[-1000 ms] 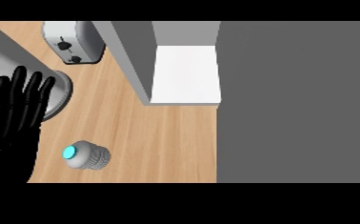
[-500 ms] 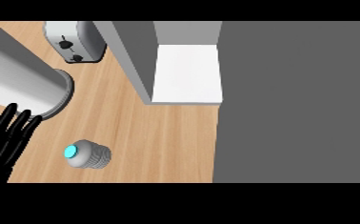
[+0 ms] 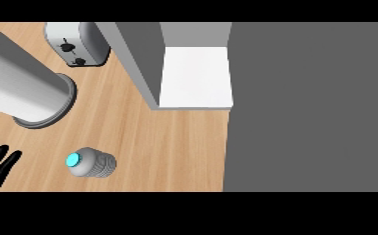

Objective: Pick up the bottled water, place it into the cabinet and close the cabinet

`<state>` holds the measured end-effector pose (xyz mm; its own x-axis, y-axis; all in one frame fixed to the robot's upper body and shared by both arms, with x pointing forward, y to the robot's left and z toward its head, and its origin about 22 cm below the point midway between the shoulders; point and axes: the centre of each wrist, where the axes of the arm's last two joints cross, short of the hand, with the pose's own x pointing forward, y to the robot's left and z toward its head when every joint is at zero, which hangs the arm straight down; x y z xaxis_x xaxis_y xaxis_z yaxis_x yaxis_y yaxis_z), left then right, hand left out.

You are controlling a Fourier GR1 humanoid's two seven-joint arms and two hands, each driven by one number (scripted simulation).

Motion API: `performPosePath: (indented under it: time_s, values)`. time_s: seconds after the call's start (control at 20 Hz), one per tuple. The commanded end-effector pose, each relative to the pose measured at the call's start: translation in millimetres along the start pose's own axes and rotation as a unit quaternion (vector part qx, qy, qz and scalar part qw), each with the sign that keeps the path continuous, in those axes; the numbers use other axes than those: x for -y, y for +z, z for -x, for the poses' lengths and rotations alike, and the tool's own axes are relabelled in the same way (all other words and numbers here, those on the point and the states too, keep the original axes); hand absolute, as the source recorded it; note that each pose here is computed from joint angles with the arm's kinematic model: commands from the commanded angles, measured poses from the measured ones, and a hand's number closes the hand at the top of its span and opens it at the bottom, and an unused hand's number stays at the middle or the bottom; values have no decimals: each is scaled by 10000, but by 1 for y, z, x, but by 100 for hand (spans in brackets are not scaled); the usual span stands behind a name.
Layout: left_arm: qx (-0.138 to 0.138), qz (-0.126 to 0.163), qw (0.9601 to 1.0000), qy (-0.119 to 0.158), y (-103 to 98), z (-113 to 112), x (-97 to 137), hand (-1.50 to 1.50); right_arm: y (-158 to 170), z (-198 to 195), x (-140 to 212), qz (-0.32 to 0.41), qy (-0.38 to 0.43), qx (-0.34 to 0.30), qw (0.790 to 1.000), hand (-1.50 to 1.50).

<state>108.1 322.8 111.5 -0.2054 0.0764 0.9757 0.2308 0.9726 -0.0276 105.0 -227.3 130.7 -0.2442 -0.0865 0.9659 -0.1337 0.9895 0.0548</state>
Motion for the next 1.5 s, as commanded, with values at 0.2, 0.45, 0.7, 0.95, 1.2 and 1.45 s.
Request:
performPosePath:
  time_s: [0.2,0.45,0.7,0.95,1.2,1.45]
  values:
    - [-211,-221,9994,-148,26,12,15,-150,27,-28,-3,-45,29,38,10000,-150]
    - [-239,-554,9979,-244,1,33,-9,-150,42,-24,-5,9,-1,60,10000,-150]
    - [-380,-826,9949,-430,12,55,-35,-150,45,-40,-3,27,104,120,9999,-150]
    - [-578,-730,9951,-346,-7,106,-26,-150,50,-15,2,-46,103,112,9999,-150]
    - [-624,-797,9946,-237,1,151,-27,-150,61,-37,-4,-56,77,130,9999,-150]
    - [-762,-1006,9917,-232,-16,192,-38,-150,61,-38,-10,-135,83,65,9999,-150]
